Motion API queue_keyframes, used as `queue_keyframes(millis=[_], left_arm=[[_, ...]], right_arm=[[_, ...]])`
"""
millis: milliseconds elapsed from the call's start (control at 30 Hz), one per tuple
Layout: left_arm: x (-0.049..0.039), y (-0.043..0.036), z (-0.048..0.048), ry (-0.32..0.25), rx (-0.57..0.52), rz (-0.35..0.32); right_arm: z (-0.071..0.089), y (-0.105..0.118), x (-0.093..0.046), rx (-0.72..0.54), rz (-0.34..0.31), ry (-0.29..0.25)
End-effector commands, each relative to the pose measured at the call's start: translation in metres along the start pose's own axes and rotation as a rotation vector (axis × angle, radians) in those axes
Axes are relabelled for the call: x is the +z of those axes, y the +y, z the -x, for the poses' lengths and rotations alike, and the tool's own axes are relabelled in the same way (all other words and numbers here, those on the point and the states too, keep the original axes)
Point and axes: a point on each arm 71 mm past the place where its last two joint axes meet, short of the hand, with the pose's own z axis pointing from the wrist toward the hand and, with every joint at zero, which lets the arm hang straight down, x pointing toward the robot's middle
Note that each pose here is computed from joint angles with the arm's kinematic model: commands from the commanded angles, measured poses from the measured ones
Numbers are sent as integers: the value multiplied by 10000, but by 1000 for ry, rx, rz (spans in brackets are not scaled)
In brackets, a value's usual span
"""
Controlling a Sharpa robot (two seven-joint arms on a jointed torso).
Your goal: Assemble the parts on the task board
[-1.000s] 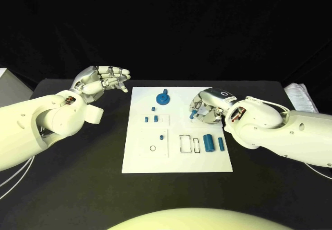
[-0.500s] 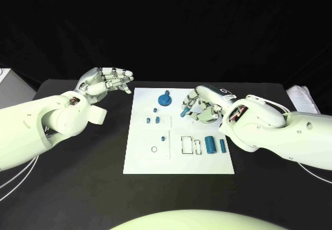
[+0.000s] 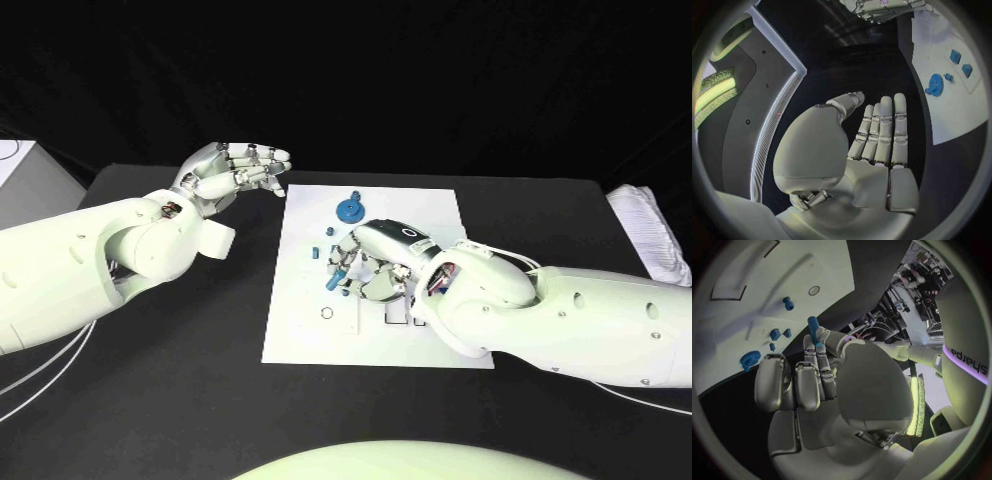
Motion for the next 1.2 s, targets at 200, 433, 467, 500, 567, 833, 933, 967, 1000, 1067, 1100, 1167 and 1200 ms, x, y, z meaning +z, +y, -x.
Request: queue_keyframes(millis=[200, 433, 467, 500, 567, 833, 933, 967, 1000, 1067, 1100, 1167, 1200], left_arm=[[14, 0, -40, 20, -19, -4], [16, 1, -44, 21, -19, -4], [15, 1, -43, 21, -19, -3], [15, 1, -42, 21, -19, -3], [14, 2, -39, 20, -19, -2], [8, 3, -27, 17, -17, 0], [7, 3, -25, 16, -17, 1], [7, 4, -24, 16, -17, 1], [7, 4, -23, 16, -17, 1], [7, 4, -21, 15, -17, 1], [6, 4, -19, 15, -16, 1], [5, 4, -17, 14, -16, 1], [4, 4, -16, 14, -16, 1]], right_arm=[[-224, 91, 43, -51, 62, 70], [-337, 80, 72, -85, 57, 114], [-348, 76, 73, -91, 56, 118], [-358, 72, 74, -96, 54, 121], [-373, 68, 77, -103, 52, 128], [-404, 62, 76, -128, 47, 148], [-406, 54, 71, -138, 44, 152], [-406, 50, 69, -143, 43, 152], [-405, 48, 67, -146, 42, 152], [-401, 39, 61, -153, 39, 150], [-397, 33, 56, -157, 37, 149], [-393, 25, 48, -162, 34, 147], [-390, 21, 44, -164, 33, 146]])
